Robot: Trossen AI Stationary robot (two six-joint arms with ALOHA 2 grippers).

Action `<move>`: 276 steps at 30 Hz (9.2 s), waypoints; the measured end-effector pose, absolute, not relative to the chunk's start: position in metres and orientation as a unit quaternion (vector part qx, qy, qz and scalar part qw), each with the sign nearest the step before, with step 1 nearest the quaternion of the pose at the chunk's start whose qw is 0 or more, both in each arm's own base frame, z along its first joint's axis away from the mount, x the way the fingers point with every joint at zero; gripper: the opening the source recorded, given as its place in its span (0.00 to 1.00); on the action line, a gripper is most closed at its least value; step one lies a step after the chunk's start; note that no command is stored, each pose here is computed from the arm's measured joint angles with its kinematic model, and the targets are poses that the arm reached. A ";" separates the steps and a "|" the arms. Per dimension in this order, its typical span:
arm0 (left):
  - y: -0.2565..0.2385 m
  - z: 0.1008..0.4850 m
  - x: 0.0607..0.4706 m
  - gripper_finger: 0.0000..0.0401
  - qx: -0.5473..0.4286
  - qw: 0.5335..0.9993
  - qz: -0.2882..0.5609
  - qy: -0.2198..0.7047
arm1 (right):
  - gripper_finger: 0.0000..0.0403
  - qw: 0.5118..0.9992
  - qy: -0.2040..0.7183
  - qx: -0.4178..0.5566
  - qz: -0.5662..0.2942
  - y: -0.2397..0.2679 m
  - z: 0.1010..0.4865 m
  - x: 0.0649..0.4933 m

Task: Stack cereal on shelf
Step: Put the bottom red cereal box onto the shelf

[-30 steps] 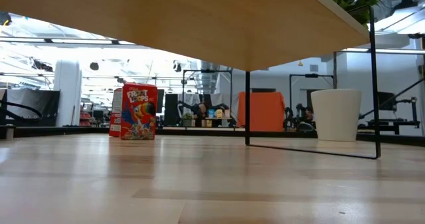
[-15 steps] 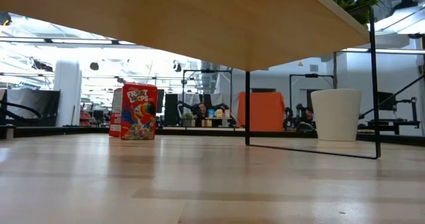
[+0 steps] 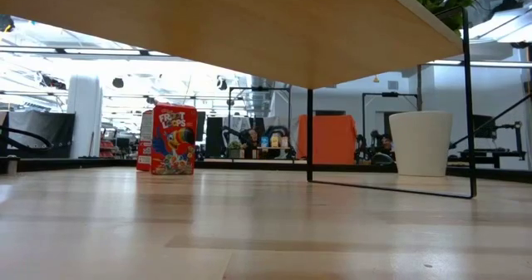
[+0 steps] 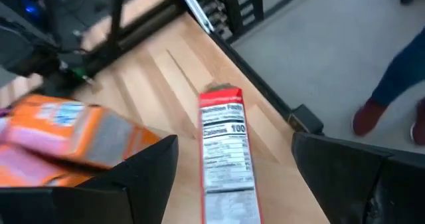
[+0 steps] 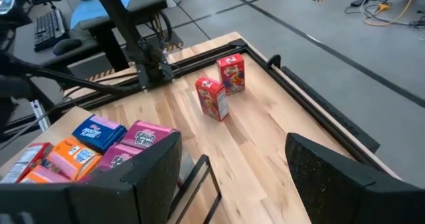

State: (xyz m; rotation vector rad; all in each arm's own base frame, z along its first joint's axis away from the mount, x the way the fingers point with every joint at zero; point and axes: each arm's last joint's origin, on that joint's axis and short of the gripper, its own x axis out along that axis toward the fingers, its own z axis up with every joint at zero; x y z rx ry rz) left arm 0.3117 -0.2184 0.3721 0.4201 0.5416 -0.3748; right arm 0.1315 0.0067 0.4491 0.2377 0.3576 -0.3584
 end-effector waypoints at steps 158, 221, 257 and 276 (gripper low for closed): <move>-0.191 0.284 0.238 0.28 0.046 0.969 0.201 -0.134 | 0.95 0.949 0.284 -0.090 0.108 0.112 0.452 0.359; -0.194 0.310 0.240 0.53 0.091 0.942 0.319 -0.040 | 0.43 0.936 0.321 -0.099 0.103 0.116 0.433 0.372; -0.234 0.428 0.175 0.78 0.049 0.962 0.268 0.014 | 0.41 0.941 0.244 -0.162 0.171 0.159 0.443 0.363; -0.233 0.429 0.175 0.78 0.070 0.961 0.268 0.019 | 0.41 0.916 0.321 -0.149 0.189 0.197 0.394 0.383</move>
